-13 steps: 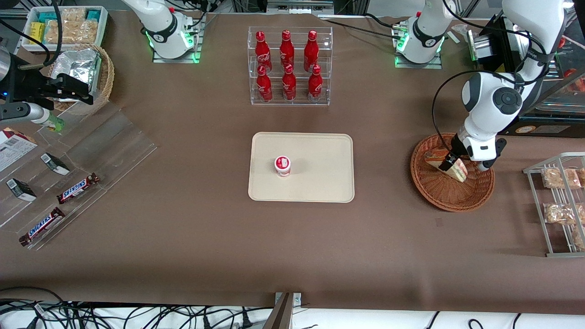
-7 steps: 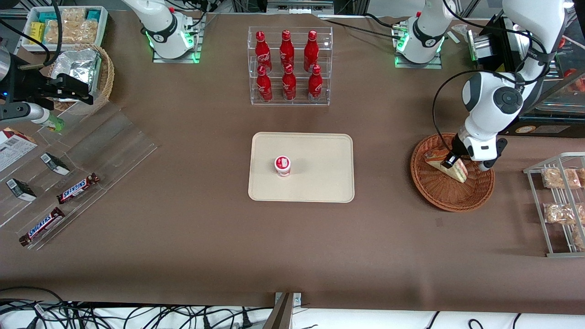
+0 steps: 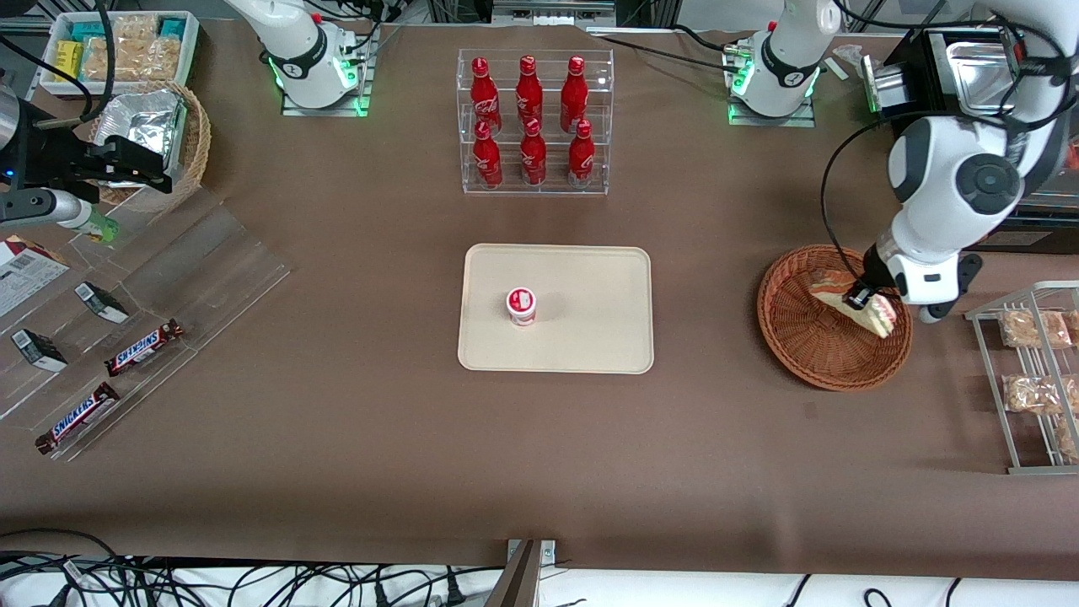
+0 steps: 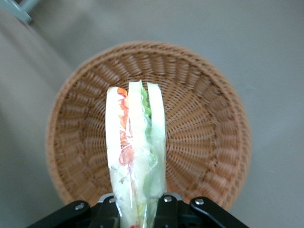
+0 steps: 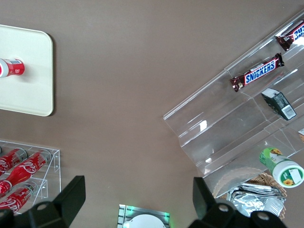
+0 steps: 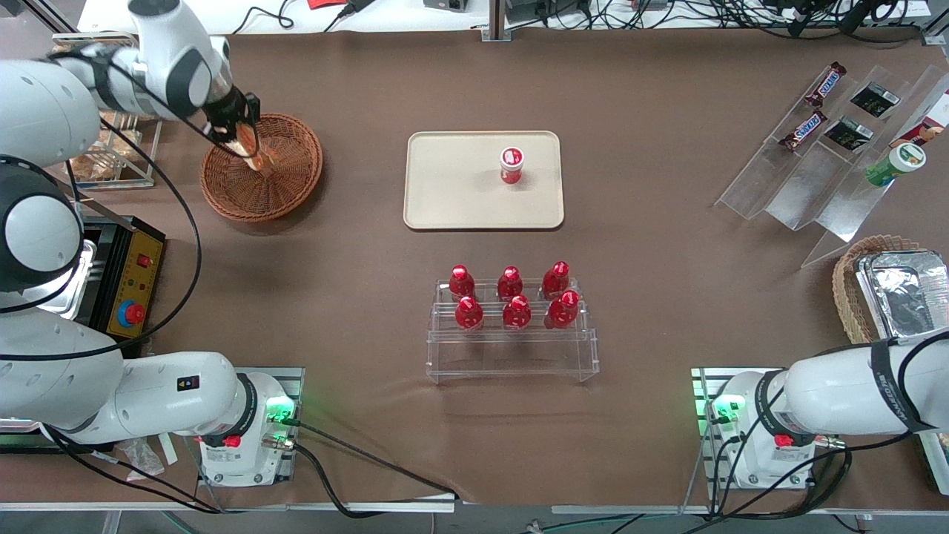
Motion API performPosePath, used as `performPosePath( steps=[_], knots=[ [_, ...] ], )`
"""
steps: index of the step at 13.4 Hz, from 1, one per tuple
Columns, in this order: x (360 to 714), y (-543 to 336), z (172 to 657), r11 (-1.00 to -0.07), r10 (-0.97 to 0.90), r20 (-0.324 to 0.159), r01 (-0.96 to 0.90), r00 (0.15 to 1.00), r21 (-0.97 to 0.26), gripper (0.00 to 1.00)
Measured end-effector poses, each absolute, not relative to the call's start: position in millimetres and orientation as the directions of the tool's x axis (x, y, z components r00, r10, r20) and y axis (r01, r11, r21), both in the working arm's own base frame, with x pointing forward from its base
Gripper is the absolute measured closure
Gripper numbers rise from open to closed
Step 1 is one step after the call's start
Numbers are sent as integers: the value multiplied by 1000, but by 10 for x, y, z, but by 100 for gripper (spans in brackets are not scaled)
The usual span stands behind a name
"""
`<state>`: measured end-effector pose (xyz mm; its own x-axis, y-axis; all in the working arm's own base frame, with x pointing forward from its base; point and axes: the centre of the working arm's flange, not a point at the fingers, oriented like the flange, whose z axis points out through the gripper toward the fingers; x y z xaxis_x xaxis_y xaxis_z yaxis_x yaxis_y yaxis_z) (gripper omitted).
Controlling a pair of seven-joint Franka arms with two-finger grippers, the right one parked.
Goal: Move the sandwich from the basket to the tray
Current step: 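Lift the sandwich out of the basket with the left gripper, then carry the sandwich over the cream tray beside the strawberry cup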
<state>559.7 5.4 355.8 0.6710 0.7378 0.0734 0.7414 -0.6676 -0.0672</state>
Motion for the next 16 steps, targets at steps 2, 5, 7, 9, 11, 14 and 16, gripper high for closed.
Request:
performPosePath(
  steps=[2,5,7,9,11,14,16],
  knots=[
    [5743,-103,4056,-719,686,51,687,725,-106,81],
    [5867,-448,4643,-822,563,-4,560,826,-104,81],
    [5899,-830,4786,-875,482,-22,480,876,-67,81],
    [5857,-1347,4768,-919,393,-38,391,919,-45,81],
    [5743,-1902,4712,-955,296,-58,295,953,-26,81],
    [5567,-2666,4627,-994,105,-40,106,994,29,81],
    [5477,-3041,4464,-999,-19,-35,-18,999,38,81]
  ],
)
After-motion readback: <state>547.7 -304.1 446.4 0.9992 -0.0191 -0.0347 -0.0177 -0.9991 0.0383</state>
